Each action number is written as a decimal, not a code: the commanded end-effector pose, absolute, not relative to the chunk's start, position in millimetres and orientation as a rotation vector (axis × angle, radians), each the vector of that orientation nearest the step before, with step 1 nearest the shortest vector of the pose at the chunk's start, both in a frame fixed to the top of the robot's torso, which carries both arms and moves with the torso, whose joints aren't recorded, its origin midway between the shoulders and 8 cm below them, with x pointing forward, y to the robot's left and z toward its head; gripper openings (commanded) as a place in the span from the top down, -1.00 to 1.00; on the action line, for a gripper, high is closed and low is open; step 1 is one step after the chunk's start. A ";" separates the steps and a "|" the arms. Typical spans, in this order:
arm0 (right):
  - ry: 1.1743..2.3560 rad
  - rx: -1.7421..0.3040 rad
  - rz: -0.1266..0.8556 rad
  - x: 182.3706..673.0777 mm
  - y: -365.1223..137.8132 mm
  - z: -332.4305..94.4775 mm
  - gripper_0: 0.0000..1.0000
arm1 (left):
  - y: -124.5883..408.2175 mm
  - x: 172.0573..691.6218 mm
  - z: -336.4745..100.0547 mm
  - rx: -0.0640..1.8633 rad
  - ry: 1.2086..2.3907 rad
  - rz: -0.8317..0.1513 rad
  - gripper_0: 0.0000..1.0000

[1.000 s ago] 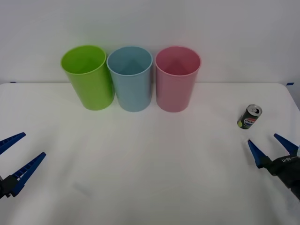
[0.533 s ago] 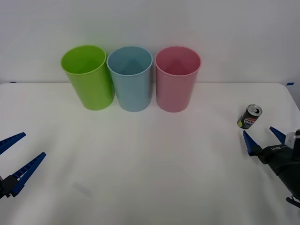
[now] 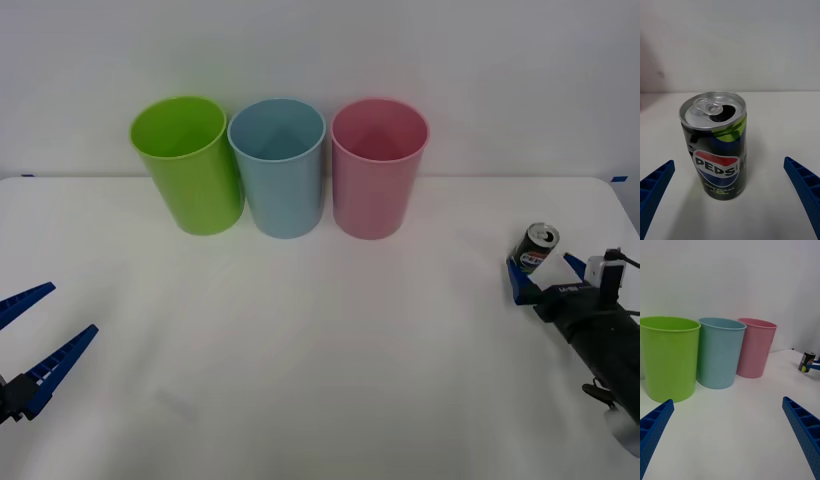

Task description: Grasp the object on the table and drop it into the matching bin: aluminum can to the light blue bin, PET bottle to the pink bin.

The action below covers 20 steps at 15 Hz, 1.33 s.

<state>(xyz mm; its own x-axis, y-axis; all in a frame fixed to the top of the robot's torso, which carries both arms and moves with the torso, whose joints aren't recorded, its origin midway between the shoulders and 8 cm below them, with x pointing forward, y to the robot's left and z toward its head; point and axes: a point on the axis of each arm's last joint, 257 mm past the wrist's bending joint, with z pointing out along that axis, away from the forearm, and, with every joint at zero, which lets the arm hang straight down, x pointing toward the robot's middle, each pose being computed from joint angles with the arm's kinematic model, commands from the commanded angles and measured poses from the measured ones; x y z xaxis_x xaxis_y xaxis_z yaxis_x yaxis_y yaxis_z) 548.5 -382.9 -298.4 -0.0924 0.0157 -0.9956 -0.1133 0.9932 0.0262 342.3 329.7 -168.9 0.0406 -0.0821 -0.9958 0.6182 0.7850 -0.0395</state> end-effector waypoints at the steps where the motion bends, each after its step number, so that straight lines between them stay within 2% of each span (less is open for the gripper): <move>1: 1.669 -0.066 0.115 563.4 -378.6 -299.5 -1.00 | 329.7 342.3 -168.9 0.465 1.441 -0.567 -1.00; 12: 1.672 -0.058 0.086 585.4 -368.4 -293.2 -1.00 | 329.7 342.3 -168.9 0.465 1.441 -0.567 -1.00; 13: 1.670 -0.062 0.083 585.6 -368.3 -292.5 -0.88 | 329.7 342.3 -168.9 0.465 1.441 -0.567 -1.00; 14: 1.672 -0.061 0.084 584.7 -368.4 -293.7 0.62 | 329.7 342.3 -168.9 0.465 1.441 -0.567 -1.00; 15: 1.670 -0.063 0.083 585.4 -368.2 -292.7 1.00 | 329.7 342.3 -168.9 0.465 1.441 -0.567 -1.00; 20: 1.668 -0.070 0.080 585.0 -367.7 -292.5 1.00 | 329.7 342.3 -168.9 0.465 1.441 -0.567 -1.00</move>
<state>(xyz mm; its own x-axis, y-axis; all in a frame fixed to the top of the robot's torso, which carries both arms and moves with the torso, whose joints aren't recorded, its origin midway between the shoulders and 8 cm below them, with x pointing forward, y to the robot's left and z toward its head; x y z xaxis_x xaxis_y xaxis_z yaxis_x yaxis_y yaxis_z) 584.9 -367.9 -293.0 -0.0996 0.0020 -0.9950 -0.0929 0.9956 0.0113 342.3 329.7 -168.9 0.0406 -0.0821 -0.9958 0.6182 0.7850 -0.0395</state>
